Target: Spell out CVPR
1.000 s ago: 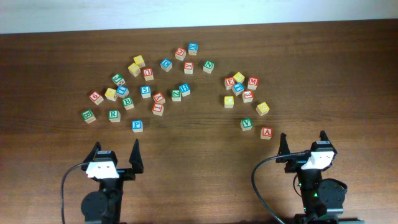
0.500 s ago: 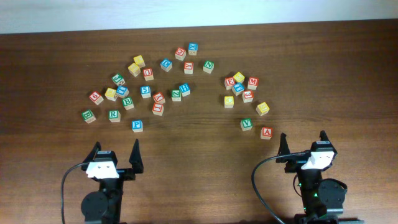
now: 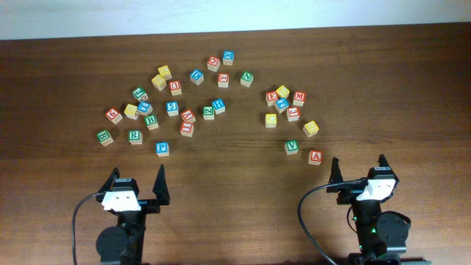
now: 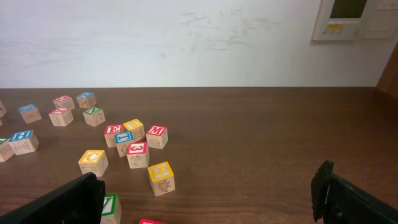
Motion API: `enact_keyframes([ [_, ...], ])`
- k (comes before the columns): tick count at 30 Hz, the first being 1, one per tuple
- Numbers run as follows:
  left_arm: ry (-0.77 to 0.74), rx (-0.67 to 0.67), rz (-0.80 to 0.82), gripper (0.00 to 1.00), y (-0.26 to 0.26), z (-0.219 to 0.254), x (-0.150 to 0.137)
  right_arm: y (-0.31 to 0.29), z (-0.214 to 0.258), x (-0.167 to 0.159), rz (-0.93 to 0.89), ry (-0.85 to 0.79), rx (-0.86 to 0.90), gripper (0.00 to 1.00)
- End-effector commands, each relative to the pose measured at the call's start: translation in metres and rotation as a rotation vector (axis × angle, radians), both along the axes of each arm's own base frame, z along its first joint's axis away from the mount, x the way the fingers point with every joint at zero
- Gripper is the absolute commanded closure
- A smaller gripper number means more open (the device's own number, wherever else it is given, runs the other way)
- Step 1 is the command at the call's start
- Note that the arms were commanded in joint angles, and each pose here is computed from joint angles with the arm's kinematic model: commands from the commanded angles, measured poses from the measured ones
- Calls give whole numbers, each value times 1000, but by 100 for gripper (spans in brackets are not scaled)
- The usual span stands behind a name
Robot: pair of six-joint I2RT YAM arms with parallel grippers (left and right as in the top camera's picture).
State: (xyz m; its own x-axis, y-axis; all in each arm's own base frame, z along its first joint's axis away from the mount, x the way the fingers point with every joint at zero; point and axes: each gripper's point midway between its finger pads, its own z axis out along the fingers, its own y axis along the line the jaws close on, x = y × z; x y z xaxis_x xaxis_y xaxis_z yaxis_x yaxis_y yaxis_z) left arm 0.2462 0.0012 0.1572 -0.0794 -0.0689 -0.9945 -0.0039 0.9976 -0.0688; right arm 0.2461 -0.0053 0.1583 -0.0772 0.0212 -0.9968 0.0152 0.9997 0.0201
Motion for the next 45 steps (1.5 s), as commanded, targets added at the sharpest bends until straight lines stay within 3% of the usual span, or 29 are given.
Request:
enact_keyframes([
  [1, 1, 17, 14, 1, 3, -1, 0, -3, -3, 0, -11, 1, -6, 2],
  [14, -1, -5, -9, 1, -1, -1, 0, -3, -3, 0, -11, 1, -6, 1],
  [16, 1, -217, -251, 1, -45, 6, -6, -3, -3, 0, -11, 1, -6, 2],
  [19, 75, -402, -540, 1, -93, 9, -27, -3, -3, 0, -11, 1, -6, 2],
  [23, 55, -527, -627, 1, -104, 29, -35, -2, -3, 0, -11, 1, -6, 2],
  [26, -67, -530, -665, 1, -104, 61, -39, -3, -3, 0, -11, 1, -6, 2],
  [32, -625, -334, -752, 1, -98, 173, -92, -3, -3, 0, -11, 1, -6, 2],
  [36, -702, -364, -706, 1, -87, 223, -108, -2, -3, 0, -11, 1, -6, 2],
  [38, -648, -336, -635, 1, -82, 244, -100, -3, -3, 0, -11, 1, -6, 1],
  [42, -365, -209, -475, 1, -74, 262, -66, -3, -3, 0, -11, 1, -6, 2],
  [45, -88, -210, -584, 1, -95, 261, -50, -2, -3, 0, -11, 1, -6, 1],
])
